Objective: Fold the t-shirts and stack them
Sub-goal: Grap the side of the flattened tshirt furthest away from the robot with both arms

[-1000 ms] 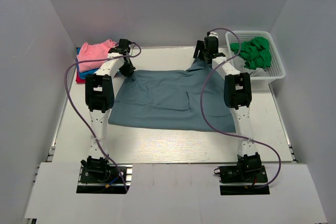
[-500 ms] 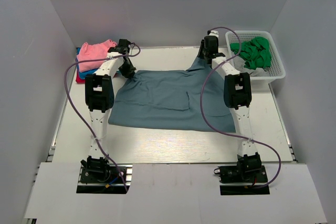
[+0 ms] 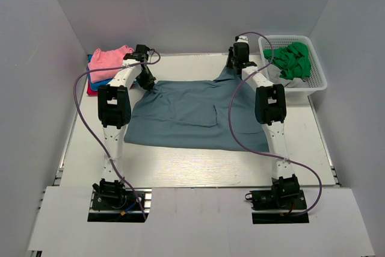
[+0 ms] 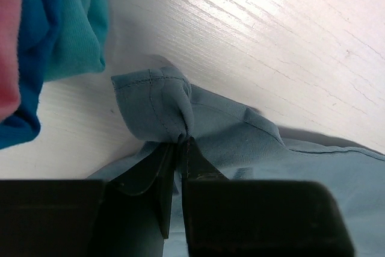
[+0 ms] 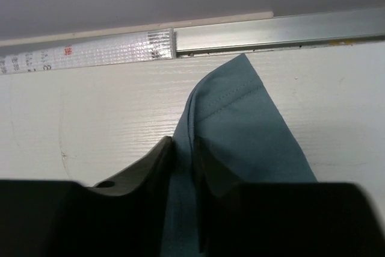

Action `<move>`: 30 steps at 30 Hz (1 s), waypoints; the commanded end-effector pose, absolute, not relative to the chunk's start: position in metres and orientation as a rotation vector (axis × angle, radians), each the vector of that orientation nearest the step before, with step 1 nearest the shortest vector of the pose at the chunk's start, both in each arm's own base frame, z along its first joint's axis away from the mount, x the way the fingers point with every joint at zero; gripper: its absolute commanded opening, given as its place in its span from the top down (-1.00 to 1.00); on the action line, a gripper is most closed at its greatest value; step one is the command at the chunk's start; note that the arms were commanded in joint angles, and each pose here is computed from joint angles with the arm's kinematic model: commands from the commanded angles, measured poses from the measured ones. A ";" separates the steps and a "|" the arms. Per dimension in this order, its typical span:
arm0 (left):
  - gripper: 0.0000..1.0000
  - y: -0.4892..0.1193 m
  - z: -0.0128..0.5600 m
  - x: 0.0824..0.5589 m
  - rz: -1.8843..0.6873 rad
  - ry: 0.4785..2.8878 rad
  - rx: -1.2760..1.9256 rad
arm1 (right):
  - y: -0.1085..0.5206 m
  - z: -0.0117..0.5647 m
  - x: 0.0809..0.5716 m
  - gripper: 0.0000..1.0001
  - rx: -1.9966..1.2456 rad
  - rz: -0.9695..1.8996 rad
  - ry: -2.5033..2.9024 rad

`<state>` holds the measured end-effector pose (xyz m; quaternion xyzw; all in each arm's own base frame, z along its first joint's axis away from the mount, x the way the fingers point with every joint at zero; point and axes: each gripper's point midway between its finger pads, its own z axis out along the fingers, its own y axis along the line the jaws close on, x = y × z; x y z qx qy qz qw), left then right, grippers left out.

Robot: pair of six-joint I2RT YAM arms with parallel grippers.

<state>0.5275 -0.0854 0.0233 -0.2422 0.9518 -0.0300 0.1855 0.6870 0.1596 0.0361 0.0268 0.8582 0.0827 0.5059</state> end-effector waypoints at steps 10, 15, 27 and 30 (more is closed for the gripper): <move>1.00 -0.083 0.036 0.528 -0.076 2.668 -0.681 | 0.165 0.109 0.690 1.00 0.061 0.265 1.942; 1.00 -0.076 0.056 0.534 -0.037 2.606 -0.683 | 0.158 0.154 0.668 1.00 0.125 0.283 1.914; 1.00 -0.060 0.100 0.517 0.061 2.517 -0.662 | 0.136 0.196 0.542 1.00 0.264 0.359 1.960; 1.00 -0.059 0.113 0.512 0.048 2.495 -0.660 | 0.129 0.203 0.517 1.00 0.298 0.368 1.962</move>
